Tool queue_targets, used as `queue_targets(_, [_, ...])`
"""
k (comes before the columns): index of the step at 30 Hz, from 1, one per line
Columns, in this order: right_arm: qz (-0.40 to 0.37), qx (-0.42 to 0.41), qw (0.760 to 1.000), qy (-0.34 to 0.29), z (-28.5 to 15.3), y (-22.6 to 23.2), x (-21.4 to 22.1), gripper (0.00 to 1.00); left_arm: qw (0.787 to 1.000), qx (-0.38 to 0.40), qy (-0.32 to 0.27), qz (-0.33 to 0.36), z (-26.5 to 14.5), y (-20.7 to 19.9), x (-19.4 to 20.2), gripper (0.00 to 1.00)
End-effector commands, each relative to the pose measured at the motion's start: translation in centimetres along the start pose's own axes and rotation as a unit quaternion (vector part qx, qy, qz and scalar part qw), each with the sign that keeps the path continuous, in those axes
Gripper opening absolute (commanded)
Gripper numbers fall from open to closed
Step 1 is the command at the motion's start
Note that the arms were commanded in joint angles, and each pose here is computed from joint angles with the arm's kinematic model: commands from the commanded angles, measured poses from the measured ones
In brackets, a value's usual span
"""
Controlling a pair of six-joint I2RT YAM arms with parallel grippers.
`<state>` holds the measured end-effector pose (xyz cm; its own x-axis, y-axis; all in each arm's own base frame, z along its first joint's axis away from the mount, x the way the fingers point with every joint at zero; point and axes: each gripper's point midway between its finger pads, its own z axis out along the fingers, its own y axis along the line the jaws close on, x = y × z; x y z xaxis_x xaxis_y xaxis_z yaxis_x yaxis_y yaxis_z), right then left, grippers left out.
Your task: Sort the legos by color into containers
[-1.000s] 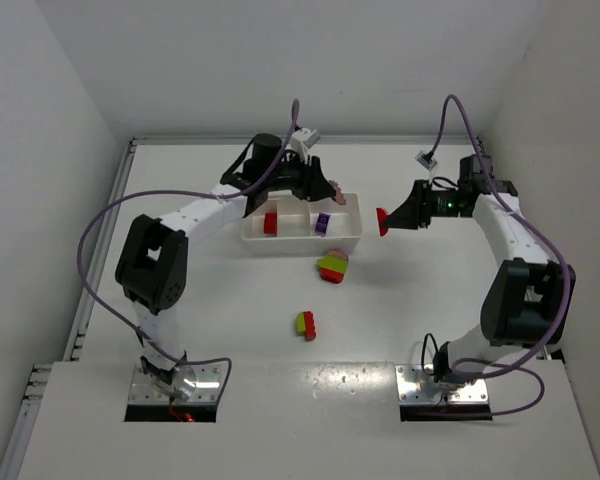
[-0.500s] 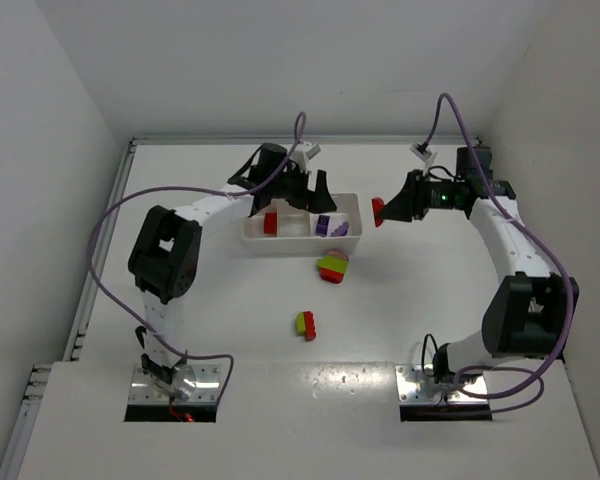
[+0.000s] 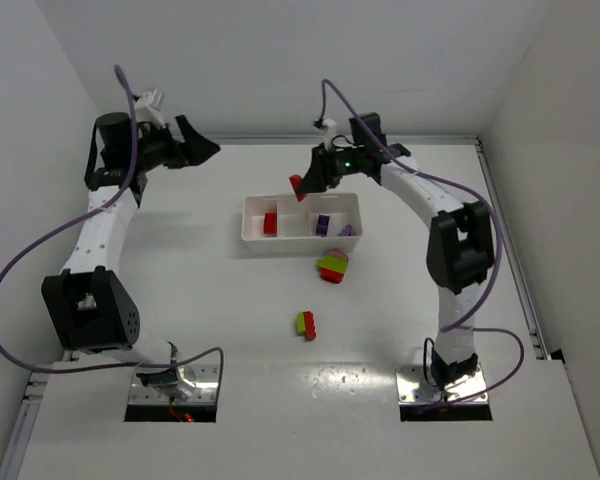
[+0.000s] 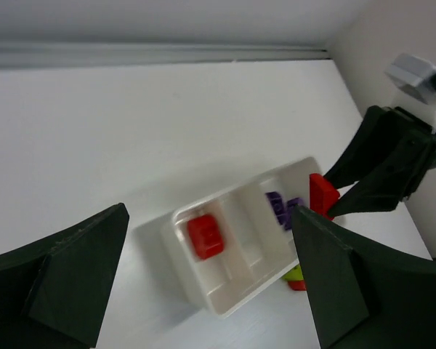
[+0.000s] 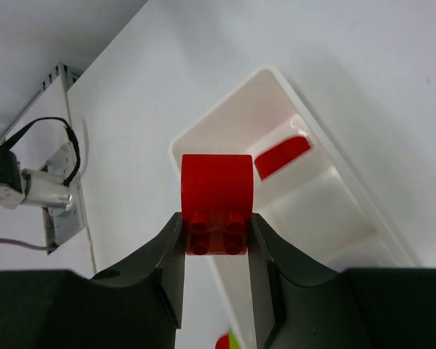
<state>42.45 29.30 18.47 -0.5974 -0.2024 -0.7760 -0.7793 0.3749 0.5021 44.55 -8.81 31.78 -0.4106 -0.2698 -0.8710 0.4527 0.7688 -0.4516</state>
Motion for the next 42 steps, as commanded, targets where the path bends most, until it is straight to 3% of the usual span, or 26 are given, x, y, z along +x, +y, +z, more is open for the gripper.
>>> queue_targets(1, [-0.031,0.002,1.0,0.003,3.3,0.7,-1.9,0.0,0.996,-0.007,0.059,-0.067,-2.9,3.1,4.2,1.0])
queue_targets(6, [-0.016,0.003,0.999,0.049,8.6,0.1,0.4,0.0,0.996,-0.059,0.058,-0.016,-5.5,5.0,4.0,1.0])
queue_targets(9, [-0.018,0.026,0.998,0.052,9.2,-0.6,0.7,0.04,0.996,-0.063,0.056,0.027,-6.4,4.5,3.6,1.0])
queue_targets(11, [-0.021,0.03,0.997,0.065,10.3,-0.8,1.7,0.12,0.994,-0.067,0.063,0.05,-6.7,4.6,3.8,1.0])
queue_targets(12, [-0.009,0.039,0.996,0.079,10.7,-1.6,2.8,0.23,0.994,-0.063,0.074,0.059,-6.7,4.4,4.4,1.0])
queue_targets(16, [-0.01,0.039,0.995,0.089,11.1,-1.5,3.5,0.52,0.989,-0.042,0.097,0.098,-6.5,3.8,5.6,1.0])
queue_targets(19, [-0.012,0.031,0.995,0.091,11.5,-1.0,3.9,0.63,0.982,-0.016,0.117,0.148,-6.0,2.0,6.7,1.0])
queue_targets(23, [-0.032,0.03,0.997,0.064,10.6,0.4,1.3,0.66,0.968,0.033,0.14,0.206,-5.4,-0.8,9.6,1.0])
queue_targets(25, [-0.035,0.041,0.998,0.036,8.6,0.9,-1.0,0.66,0.959,0.068,0.158,0.226,-5.5,-2.5,12.3,1.0])
queue_targets(29, [-0.044,0.137,0.99,-0.01,2.3,-0.5,-4.2,0.66,0.921,0.156,0.19,0.303,-5.8,-7.6,17.9,1.0])
queue_targets(33, [-0.026,0.231,0.973,-0.014,-6.2,-3.7,-2.1,0.66,0.875,0.237,0.244,0.343,-6.4,-11.6,25.1,1.0])
queue_targets(35, [-0.001,0.261,0.965,0.003,-8.8,-4.5,1.0,0.66,0.863,0.252,0.249,0.361,-6.4,-12.4,26.5,1.0])
queue_targets(37, [0.002,0.29,0.957,-0.015,-12.8,-3.9,1.4,0.69,0.847,0.268,0.264,0.375,-6.7,-13.4,28.8,1.0])
queue_targets(42, [0.049,0.326,0.944,0.005,-17.3,-3.3,7.8,0.76,0.812,0.296,0.265,0.427,-6.5,-15.0,32.3,1.0])
